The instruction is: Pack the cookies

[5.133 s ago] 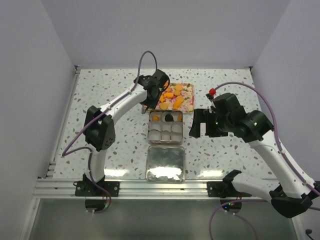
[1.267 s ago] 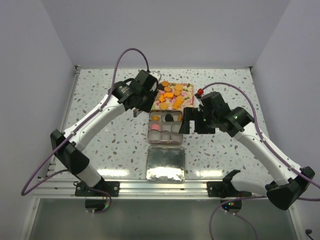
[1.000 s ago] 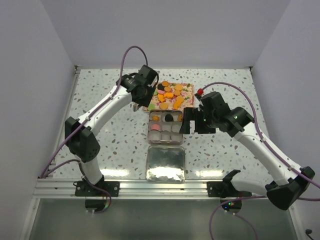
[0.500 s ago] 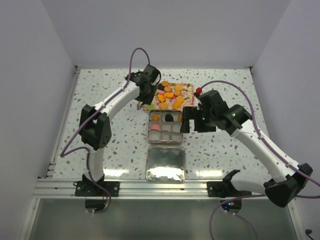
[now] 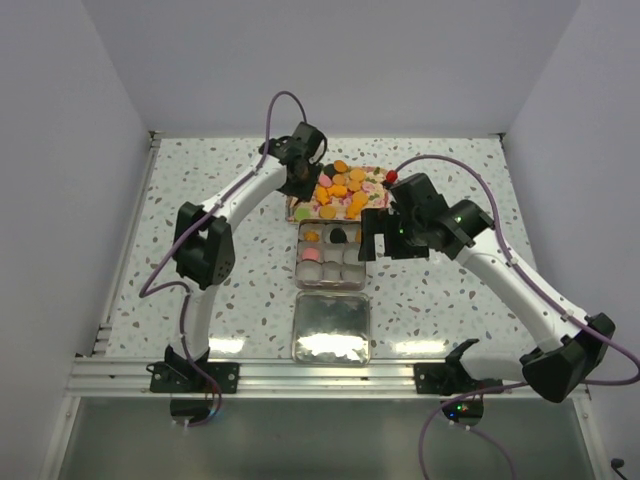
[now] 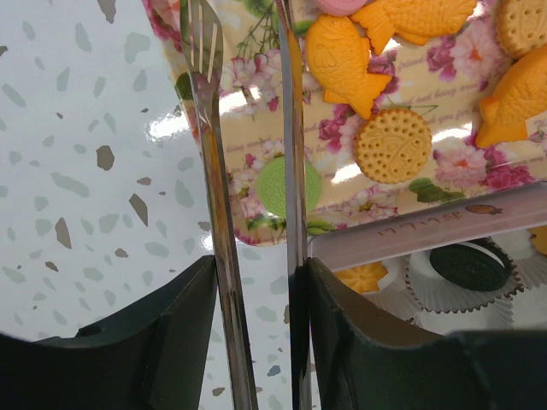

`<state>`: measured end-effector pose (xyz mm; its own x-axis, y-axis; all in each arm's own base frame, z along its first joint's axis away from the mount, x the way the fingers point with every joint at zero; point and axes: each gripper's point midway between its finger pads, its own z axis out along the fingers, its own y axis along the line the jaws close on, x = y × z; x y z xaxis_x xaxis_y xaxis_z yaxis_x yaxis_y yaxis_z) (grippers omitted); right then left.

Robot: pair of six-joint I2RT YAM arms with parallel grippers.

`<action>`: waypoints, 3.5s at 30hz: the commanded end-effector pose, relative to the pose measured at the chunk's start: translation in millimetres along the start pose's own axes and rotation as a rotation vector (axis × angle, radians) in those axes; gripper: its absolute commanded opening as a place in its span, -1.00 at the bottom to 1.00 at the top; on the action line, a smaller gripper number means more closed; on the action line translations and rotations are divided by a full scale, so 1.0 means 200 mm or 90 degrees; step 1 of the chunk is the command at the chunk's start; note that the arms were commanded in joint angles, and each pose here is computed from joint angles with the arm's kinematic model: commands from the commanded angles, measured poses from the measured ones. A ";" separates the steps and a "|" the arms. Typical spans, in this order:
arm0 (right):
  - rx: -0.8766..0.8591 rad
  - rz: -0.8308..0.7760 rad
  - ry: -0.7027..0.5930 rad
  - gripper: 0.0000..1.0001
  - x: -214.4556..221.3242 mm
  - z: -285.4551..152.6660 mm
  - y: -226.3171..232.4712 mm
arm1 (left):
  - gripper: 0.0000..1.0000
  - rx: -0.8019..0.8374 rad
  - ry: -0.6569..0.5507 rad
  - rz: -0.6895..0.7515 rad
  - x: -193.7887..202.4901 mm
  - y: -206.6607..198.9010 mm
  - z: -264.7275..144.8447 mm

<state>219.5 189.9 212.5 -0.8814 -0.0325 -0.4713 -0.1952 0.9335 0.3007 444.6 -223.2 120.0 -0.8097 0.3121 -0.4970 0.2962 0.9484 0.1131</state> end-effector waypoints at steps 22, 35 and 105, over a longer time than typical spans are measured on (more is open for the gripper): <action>0.004 -0.006 -0.034 0.97 -0.07 -0.05 0.00 | 0.02 -0.052 -0.065 -0.046 -0.17 0.15 -0.18; 0.014 -0.021 -0.031 0.97 -0.04 -0.07 -0.03 | 0.02 -0.048 -0.054 -0.041 -0.20 0.14 -0.05; -0.023 -0.010 -0.067 0.97 -0.10 -0.13 0.03 | -0.79 0.120 -0.198 0.015 0.05 0.04 -0.80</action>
<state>217.1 187.1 222.9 -0.8651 -0.0352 -0.5004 -0.2139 0.9282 0.3045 379.5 -185.6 239.0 -0.6856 0.2498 -0.6837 0.3138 0.9490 0.0320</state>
